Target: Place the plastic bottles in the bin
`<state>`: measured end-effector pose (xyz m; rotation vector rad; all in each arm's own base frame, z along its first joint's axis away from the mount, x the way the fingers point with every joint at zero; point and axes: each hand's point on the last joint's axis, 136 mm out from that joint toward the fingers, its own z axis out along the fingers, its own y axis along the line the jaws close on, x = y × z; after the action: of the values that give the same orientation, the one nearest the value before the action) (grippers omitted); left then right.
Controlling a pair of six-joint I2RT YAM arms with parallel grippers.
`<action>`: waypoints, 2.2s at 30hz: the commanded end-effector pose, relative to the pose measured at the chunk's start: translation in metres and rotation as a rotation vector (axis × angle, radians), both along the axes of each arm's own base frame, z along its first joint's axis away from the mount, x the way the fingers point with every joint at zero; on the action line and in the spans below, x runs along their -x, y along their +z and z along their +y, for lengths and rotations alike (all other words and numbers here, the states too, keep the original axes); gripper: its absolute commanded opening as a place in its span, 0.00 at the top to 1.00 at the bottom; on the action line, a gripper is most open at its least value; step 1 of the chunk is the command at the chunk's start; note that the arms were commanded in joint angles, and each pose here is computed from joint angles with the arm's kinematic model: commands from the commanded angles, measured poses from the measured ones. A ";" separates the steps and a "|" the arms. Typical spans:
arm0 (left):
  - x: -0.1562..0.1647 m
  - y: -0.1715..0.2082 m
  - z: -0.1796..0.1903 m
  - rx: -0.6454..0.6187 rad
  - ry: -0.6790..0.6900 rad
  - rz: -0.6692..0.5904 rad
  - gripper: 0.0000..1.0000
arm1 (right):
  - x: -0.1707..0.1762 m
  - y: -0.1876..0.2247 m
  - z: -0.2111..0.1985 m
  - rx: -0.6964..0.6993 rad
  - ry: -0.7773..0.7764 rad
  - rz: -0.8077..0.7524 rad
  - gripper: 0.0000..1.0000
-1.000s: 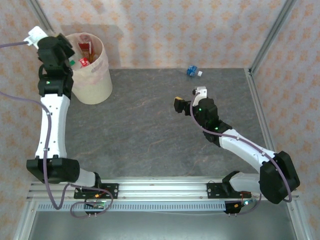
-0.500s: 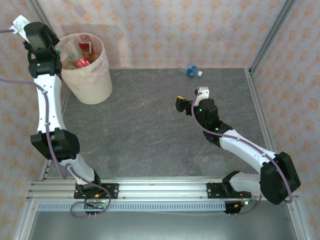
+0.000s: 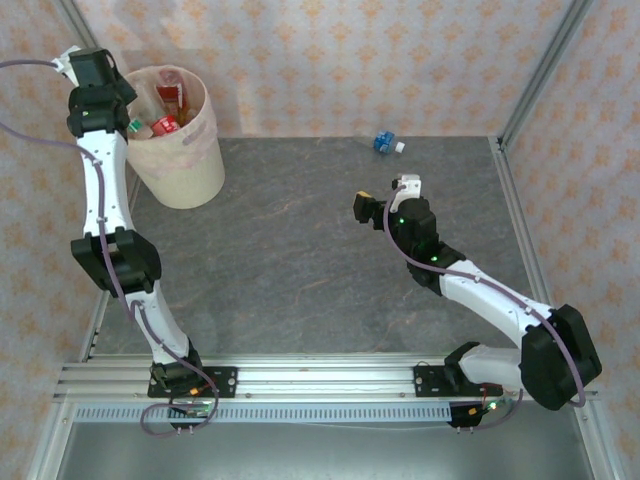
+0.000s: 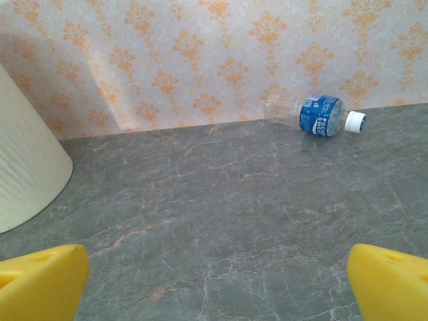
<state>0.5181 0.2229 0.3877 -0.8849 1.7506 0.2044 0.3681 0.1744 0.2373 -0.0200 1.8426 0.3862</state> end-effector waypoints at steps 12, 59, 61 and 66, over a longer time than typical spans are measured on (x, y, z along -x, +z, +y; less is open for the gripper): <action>0.010 0.020 -0.008 0.000 -0.048 0.035 0.00 | -0.001 -0.005 -0.006 0.015 -0.036 0.012 0.01; -0.020 -0.094 -0.119 0.347 -0.283 0.178 0.00 | -0.004 -0.019 -0.009 0.030 -0.056 0.047 0.01; -0.023 -0.099 -0.124 0.380 -0.282 0.167 0.00 | -0.003 -0.020 -0.011 0.034 -0.060 0.049 0.01; -0.032 -0.071 -0.136 0.403 -0.357 0.088 0.00 | -0.003 -0.021 -0.011 0.040 -0.056 0.052 0.01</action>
<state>0.5402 0.1141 0.3552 -0.8080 1.9161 -0.2096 0.3716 0.1703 0.2223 -0.0049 1.8831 0.3436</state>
